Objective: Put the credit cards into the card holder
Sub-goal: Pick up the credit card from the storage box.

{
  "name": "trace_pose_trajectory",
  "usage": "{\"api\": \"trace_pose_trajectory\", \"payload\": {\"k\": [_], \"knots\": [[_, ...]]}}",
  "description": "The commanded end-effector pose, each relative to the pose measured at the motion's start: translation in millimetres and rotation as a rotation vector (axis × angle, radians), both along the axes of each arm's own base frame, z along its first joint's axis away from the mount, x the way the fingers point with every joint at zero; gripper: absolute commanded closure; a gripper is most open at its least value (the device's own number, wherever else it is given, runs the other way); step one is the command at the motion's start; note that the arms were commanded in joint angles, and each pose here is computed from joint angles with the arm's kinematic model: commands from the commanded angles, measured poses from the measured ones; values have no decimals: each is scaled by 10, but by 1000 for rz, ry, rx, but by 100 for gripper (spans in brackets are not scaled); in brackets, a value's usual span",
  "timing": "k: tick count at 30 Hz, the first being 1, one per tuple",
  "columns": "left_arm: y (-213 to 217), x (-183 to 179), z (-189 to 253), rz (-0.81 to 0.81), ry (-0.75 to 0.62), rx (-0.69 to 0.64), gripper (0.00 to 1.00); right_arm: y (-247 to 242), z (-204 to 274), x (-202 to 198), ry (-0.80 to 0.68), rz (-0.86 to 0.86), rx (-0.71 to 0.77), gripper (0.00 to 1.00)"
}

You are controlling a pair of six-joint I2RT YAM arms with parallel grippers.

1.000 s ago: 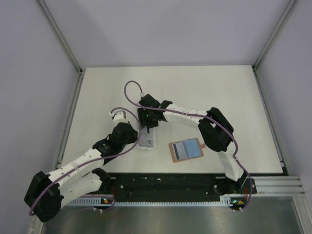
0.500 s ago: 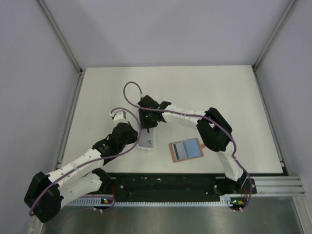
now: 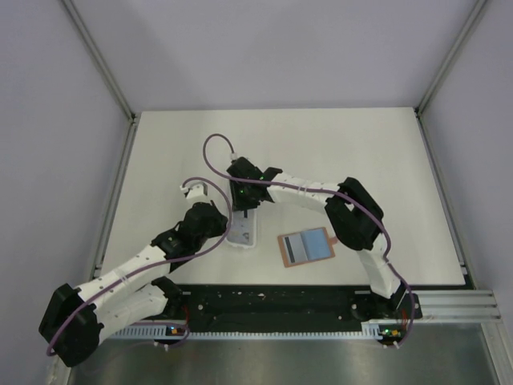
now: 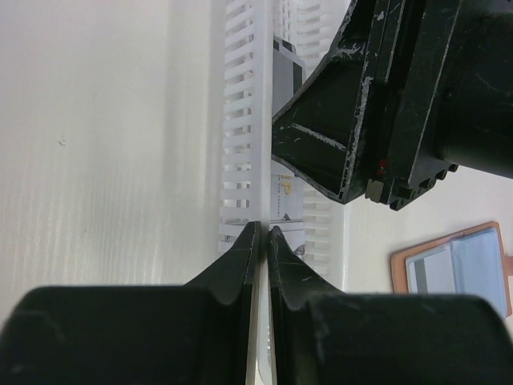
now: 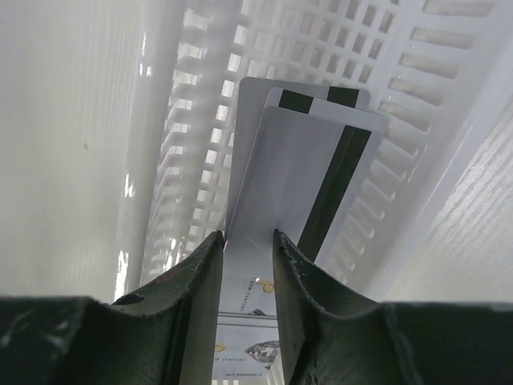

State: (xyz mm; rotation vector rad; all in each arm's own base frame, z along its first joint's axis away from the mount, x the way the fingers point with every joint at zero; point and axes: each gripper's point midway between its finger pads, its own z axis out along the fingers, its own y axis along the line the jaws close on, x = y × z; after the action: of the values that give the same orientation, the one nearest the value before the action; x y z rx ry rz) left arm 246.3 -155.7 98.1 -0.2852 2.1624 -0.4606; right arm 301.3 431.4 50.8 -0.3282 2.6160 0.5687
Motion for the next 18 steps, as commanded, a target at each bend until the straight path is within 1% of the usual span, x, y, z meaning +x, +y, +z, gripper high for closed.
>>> {"api": "trace_pose_trajectory", "payload": {"k": [1,8,18], "knots": [[3,85,199,17,-65,-16,100,-148,219,44,-70,-23,-28,70],[18,81,197,20,-67,-14,100,-212,296,36,-84,-34,-27,70],[25,79,175,24,-62,-9,100,-289,379,33,-102,-43,-28,72]]}}
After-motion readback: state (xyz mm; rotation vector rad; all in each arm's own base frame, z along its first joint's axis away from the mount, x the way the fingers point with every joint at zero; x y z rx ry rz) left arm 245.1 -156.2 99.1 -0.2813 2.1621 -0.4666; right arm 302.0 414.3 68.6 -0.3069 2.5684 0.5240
